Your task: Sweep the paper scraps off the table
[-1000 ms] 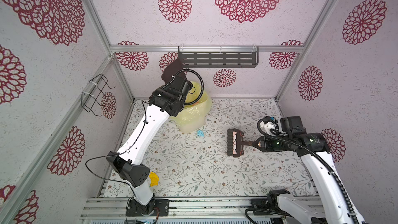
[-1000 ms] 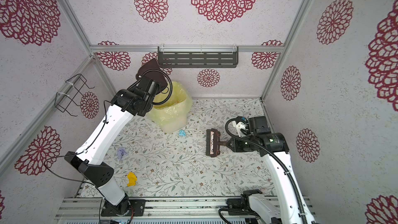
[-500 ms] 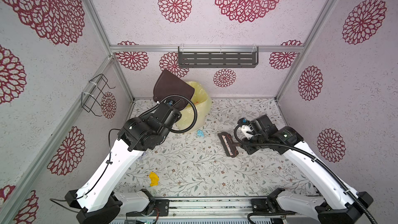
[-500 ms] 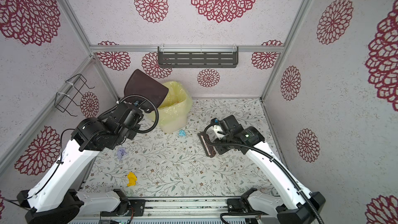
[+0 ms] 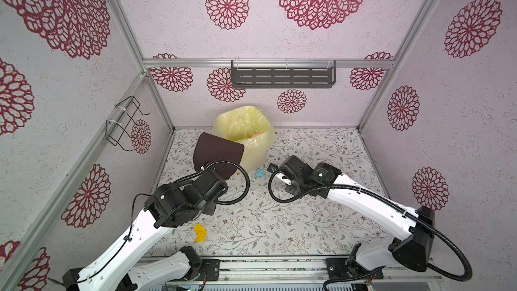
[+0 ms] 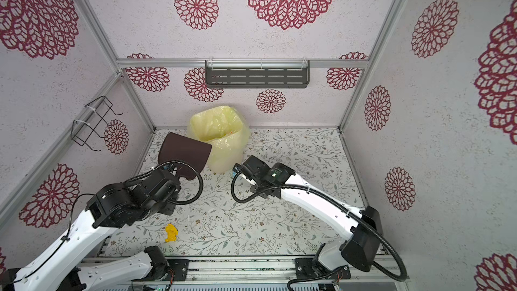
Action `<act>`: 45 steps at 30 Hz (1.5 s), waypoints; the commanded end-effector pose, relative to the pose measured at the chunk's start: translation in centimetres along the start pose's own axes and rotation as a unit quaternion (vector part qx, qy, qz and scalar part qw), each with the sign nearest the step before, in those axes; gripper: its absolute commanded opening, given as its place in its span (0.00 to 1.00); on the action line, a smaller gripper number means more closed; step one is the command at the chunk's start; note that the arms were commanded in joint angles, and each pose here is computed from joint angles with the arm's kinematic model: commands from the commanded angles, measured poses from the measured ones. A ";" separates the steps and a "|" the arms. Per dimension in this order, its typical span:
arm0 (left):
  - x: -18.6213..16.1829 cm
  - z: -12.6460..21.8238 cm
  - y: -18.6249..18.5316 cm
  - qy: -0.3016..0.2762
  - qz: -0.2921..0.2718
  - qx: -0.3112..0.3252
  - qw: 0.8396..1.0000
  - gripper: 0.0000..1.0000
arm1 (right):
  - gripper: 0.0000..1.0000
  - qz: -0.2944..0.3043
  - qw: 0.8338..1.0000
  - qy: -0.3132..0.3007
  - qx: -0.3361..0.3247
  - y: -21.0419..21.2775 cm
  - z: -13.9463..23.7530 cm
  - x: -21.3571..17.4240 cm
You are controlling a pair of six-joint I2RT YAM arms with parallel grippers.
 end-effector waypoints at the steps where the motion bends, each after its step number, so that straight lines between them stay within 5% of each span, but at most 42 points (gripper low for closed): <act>1: -1.1 -0.6 -0.4 0.011 0.053 -0.024 0.998 0.00 | 0.00 0.037 0.995 -0.025 -0.088 -1.8 0.9 1.6; 27: -3.7 -2.9 -1.0 0.050 0.079 -0.051 0.994 0.00 | 0.00 0.186 0.981 -0.022 -0.054 1.4 -4.6 5.3; 37: -4.5 -3.7 -1.4 0.074 0.080 -0.055 0.993 0.00 | 0.00 0.249 0.969 0.003 0.000 5.0 -1.3 2.8; 45: -5.2 -4.2 -1.6 0.095 0.088 -0.056 0.990 0.00 | 0.00 0.216 0.975 -0.021 -0.054 3.6 1.6 3.2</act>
Point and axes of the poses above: each gripper's point midway between its finger pads, its own z axis back along the fingers, its own y axis along the line the jaws close on, x = y × z, the point moved 9 cm from there along z, back along the fingers, and after that the axes turned 3 degrees about z, right-handed, at the moved point
